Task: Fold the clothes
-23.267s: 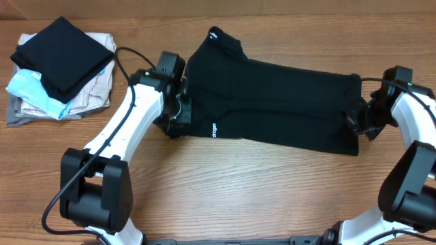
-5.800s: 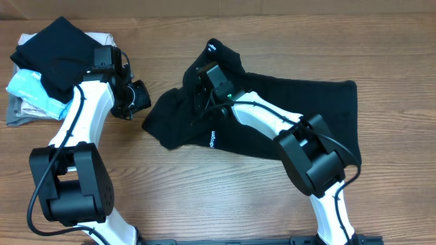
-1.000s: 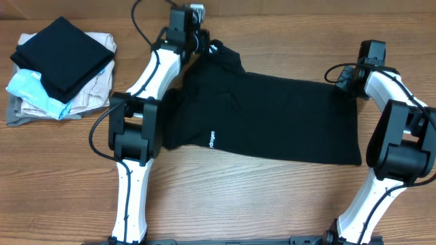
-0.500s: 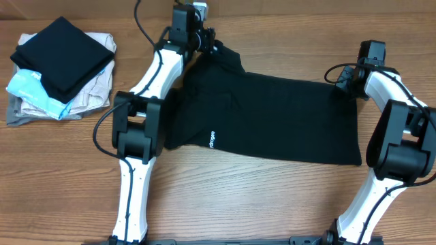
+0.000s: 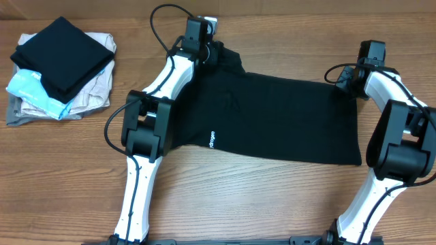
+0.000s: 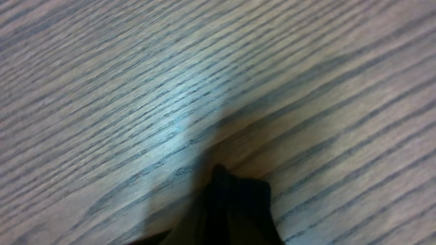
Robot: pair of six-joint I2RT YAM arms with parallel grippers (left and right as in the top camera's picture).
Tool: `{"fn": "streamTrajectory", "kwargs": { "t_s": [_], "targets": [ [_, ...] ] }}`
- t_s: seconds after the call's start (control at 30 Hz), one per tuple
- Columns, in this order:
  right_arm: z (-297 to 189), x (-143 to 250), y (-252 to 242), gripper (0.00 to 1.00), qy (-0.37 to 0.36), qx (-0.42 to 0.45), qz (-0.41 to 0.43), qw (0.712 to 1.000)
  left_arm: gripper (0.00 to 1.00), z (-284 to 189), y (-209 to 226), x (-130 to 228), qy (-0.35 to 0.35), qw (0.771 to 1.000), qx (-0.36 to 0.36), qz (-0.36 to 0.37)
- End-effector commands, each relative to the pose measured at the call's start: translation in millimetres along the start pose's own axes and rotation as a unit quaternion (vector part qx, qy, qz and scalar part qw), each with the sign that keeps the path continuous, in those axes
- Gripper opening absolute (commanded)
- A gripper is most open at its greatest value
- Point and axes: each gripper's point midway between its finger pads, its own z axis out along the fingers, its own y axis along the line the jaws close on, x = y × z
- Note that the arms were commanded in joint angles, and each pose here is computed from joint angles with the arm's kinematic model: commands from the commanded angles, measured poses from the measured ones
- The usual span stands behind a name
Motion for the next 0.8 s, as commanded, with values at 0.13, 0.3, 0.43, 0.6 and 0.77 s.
{"fn": "streamTrajectory", "kwargs": {
  "t_s": [0.13, 0.3, 0.43, 0.6, 0.77],
  "targets": [
    [5, 8, -3, 0.04, 0.011, 0.002, 0.002, 1.0, 0.27, -9, 17, -22, -0.024, 0.999, -0.03, 0.01],
    [5, 8, -3, 0.04, 0.011, 0.002, 0.002, 1.0, 0.34, -13, 15, -34, -0.038, 0.999, -0.022, 0.011],
    [5, 9, -3, 0.04, 0.011, 0.002, 0.002, 1.0, 0.34, -13, 9, -34, -0.037, 0.999, -0.006, 0.01],
    [5, 8, -3, 0.05, 0.011, 0.001, 0.002, 1.0, 0.34, -11, 9, -28, -0.028, 1.0, -0.005, 0.009],
    [5, 9, -3, 0.04, 0.011, 0.002, 0.002, 1.0, 0.04, -12, 9, -32, -0.034, 0.999, -0.005, 0.009]
  ]
}}
